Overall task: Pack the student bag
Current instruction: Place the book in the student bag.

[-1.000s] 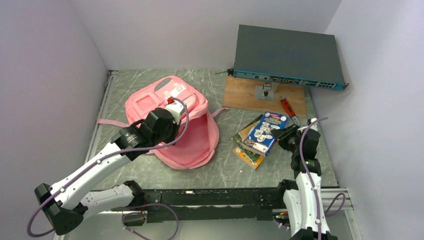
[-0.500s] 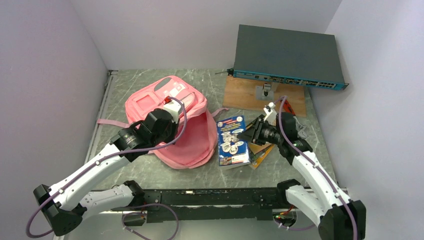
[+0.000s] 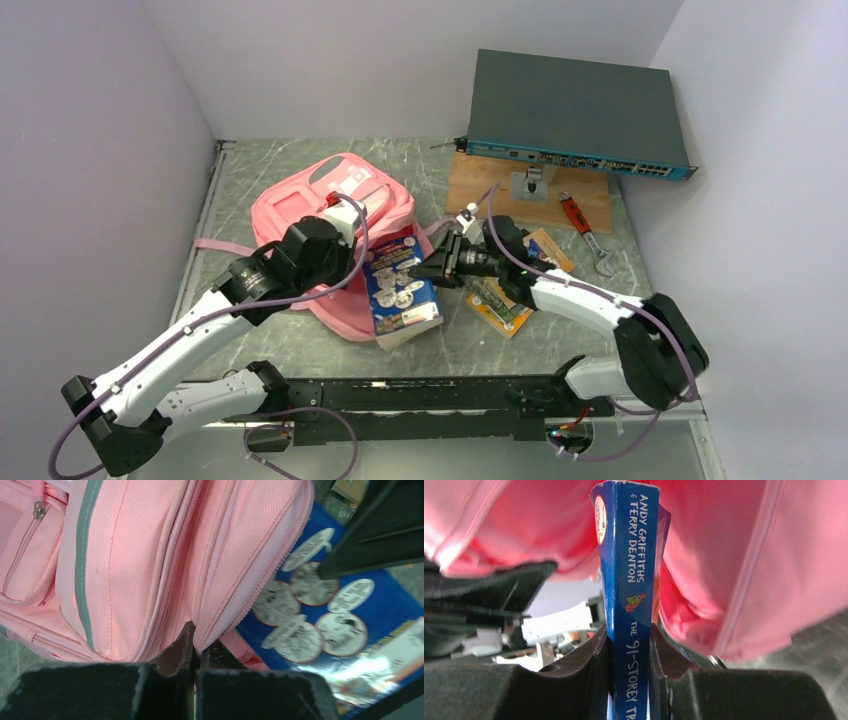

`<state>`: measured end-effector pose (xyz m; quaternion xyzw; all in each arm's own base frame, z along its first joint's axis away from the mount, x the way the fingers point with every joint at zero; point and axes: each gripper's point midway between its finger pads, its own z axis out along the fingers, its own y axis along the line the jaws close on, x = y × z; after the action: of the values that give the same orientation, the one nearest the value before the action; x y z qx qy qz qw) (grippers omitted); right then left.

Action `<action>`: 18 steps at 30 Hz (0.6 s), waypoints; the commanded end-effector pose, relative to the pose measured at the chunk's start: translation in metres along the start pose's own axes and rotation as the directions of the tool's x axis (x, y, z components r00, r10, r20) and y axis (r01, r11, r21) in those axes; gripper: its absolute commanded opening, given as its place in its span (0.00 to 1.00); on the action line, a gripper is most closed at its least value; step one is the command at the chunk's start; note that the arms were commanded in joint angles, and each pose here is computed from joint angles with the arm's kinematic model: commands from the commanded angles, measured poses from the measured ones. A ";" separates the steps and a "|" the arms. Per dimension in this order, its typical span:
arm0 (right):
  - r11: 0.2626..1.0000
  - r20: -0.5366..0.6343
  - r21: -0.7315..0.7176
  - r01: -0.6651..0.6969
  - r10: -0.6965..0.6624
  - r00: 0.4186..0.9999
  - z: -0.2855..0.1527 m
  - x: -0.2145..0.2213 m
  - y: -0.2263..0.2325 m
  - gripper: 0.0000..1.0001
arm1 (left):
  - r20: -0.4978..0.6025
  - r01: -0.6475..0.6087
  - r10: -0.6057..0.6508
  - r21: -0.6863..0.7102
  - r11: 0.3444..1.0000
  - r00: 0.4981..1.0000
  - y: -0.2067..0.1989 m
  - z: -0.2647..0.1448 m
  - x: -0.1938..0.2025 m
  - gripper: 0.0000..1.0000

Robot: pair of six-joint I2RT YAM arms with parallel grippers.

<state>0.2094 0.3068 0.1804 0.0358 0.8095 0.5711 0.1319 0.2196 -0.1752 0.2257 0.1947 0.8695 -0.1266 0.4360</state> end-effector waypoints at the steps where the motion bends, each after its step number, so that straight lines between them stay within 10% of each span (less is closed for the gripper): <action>1: 0.969 0.236 -0.241 -0.053 0.111 0.965 0.017 -0.058 0.073 0.00 | 0.260 0.059 -0.098 0.153 0.986 0.961 -0.024 -0.043 -0.083 0.00; 18: 0.964 0.576 -0.197 -0.177 0.260 0.775 0.111 -0.142 0.053 0.00 | 0.146 0.033 -0.090 0.356 0.934 0.985 -0.069 -0.060 -0.103 0.00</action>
<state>0.3336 0.3879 0.1596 0.2688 0.7559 0.5428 0.2483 0.2012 -0.2111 0.2847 0.2371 0.8579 -0.2201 0.3991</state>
